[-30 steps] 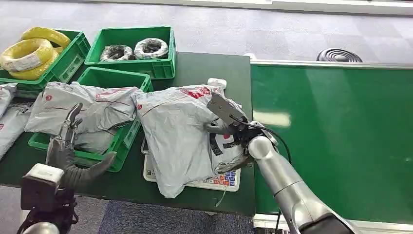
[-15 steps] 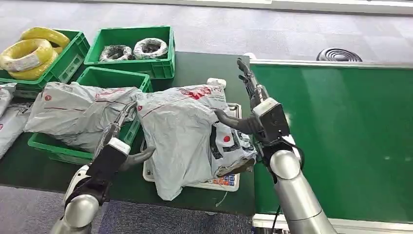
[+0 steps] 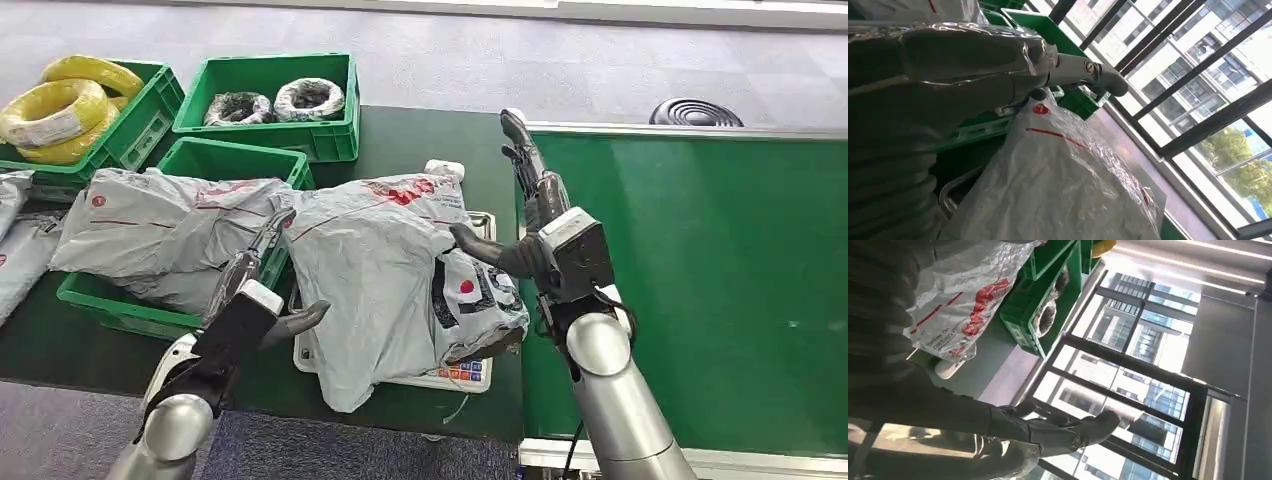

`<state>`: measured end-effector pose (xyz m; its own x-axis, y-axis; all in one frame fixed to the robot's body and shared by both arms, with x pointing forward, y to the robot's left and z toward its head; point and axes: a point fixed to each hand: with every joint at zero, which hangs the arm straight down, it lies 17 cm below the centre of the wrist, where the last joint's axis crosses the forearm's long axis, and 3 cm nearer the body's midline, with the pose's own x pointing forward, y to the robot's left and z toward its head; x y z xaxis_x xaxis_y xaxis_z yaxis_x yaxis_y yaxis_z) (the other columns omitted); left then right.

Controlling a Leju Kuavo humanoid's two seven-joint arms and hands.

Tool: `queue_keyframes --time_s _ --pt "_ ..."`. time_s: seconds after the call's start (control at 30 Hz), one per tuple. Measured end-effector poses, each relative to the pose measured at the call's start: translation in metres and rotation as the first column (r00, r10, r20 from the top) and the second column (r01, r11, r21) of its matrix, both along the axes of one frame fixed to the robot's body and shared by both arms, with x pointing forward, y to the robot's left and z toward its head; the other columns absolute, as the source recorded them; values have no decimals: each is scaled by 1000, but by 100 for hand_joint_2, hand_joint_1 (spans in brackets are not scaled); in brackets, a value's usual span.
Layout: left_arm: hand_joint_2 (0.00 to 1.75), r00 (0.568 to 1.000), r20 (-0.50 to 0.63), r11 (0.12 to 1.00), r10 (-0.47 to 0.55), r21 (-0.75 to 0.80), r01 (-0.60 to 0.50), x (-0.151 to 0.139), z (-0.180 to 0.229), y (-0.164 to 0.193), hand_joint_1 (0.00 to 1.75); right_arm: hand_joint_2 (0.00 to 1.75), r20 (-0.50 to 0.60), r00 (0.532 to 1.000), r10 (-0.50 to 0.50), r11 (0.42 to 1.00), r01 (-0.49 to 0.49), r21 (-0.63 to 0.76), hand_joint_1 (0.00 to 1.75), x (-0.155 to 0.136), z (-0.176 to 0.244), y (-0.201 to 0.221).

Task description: Moved the parcel from conveyor to table for the left to box.

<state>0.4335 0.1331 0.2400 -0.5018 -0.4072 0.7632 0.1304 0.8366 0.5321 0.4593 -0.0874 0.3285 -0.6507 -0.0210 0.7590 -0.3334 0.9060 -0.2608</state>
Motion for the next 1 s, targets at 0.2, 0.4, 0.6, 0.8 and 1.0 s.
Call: queue_keyframes --time_s 0.2,0.4,0.6,0.8,1.0 --pt "175 1000 -20 998 -11 66 12 7 -5 -10 0 175 29 999 -39 997 37 65 0 -4 8 -19" --pt "175 997 -76 975 -21 217 37 32 -18 -50 0 175 123 962 -242 960 219 175 0 -38 28 -94" --pt "175 968 -248 918 -40 372 133 43 -75 -101 171 175 119 932 -341 923 309 229 0 -63 25 -134" --pt "175 934 -349 887 -75 405 222 38 -120 -150 171 175 92 936 -339 923 312 224 0 -66 13 -134" --pt "175 921 -386 871 -49 435 228 43 -133 -152 171 175 71 943 -324 927 302 221 0 -65 9 -131"
